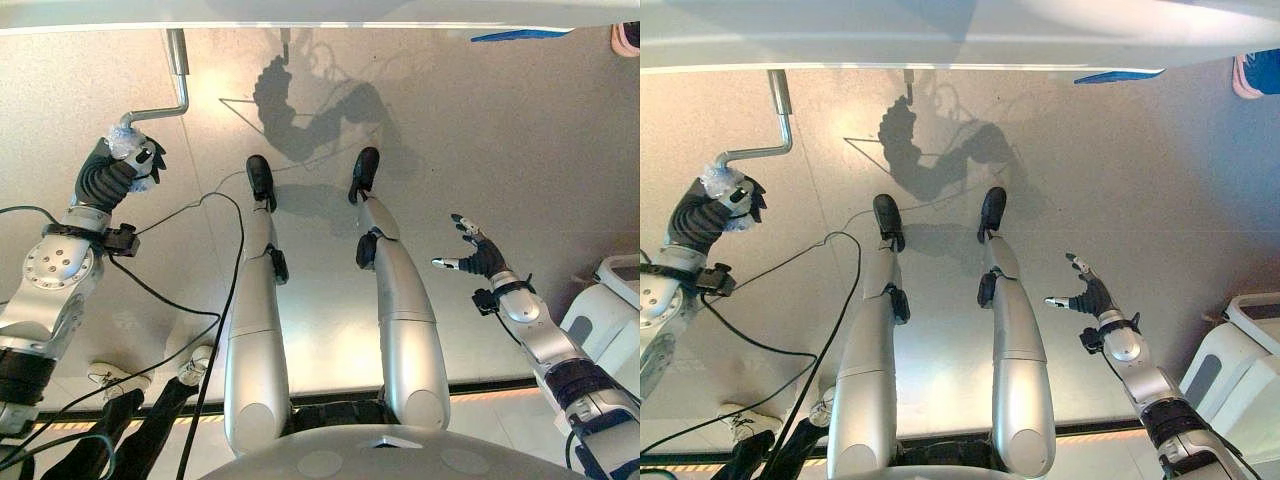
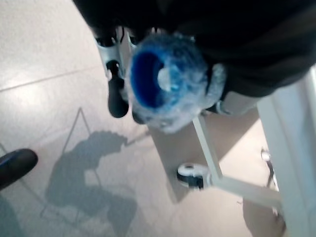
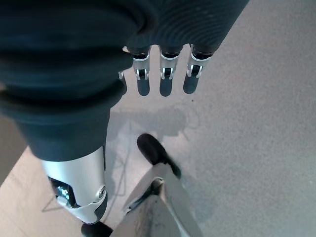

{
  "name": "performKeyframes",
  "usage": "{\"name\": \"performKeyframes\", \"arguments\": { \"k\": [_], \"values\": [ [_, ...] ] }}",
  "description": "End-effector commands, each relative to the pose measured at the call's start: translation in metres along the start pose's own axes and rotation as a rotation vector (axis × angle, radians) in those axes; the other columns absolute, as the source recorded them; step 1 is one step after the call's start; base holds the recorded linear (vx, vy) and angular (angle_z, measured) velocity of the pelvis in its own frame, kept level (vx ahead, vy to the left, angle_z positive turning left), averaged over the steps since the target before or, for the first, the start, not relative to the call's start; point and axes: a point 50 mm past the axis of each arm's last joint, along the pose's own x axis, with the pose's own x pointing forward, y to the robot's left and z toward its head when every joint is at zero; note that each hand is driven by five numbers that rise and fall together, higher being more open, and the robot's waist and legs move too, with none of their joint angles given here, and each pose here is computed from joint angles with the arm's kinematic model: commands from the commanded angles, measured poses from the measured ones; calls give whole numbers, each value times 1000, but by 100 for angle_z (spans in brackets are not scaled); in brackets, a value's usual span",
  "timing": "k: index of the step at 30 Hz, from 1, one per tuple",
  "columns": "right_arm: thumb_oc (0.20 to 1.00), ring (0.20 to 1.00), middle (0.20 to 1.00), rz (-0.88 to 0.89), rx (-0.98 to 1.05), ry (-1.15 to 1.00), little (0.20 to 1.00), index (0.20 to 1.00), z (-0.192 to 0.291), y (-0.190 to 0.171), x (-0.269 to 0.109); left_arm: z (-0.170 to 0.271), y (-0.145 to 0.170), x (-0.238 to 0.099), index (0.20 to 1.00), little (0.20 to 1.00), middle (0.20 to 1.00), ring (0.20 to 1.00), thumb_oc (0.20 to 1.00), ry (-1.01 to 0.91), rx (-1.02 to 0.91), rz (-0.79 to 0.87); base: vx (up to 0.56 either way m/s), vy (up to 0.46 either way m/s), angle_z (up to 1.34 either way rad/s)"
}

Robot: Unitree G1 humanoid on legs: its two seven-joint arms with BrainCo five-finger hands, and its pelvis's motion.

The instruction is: Raise the hospital bed

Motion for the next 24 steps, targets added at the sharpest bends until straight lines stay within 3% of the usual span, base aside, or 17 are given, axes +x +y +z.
{"name": "performKeyframes", "arguments": {
  "k": [1, 7, 13, 24],
  "values": [
    [1000, 1000, 1000, 12, 4, 8, 1000, 1000, -1, 6, 1, 1, 33, 8, 200, 200, 200, 200, 200, -13, 101, 205, 26, 152, 4],
    [1000, 1000, 1000, 41, 40, -55, 1000, 1000, 19, 19, 13, -1, 52, 47, 200, 200, 200, 200, 200, 80, 136, 386, 31, 96, -2],
    [1000, 1000, 1000, 66, 65, -111, 1000, 1000, 36, 30, 21, -3, 53, 64, 200, 200, 200, 200, 200, 147, 154, 436, 16, 46, -12],
    [1000, 1000, 1000, 94, 99, -233, 1000, 1000, 70, 38, 26, 8, -9, 94, 200, 200, 200, 200, 200, 111, 177, 269, -4, -26, -9]
  ]
}}
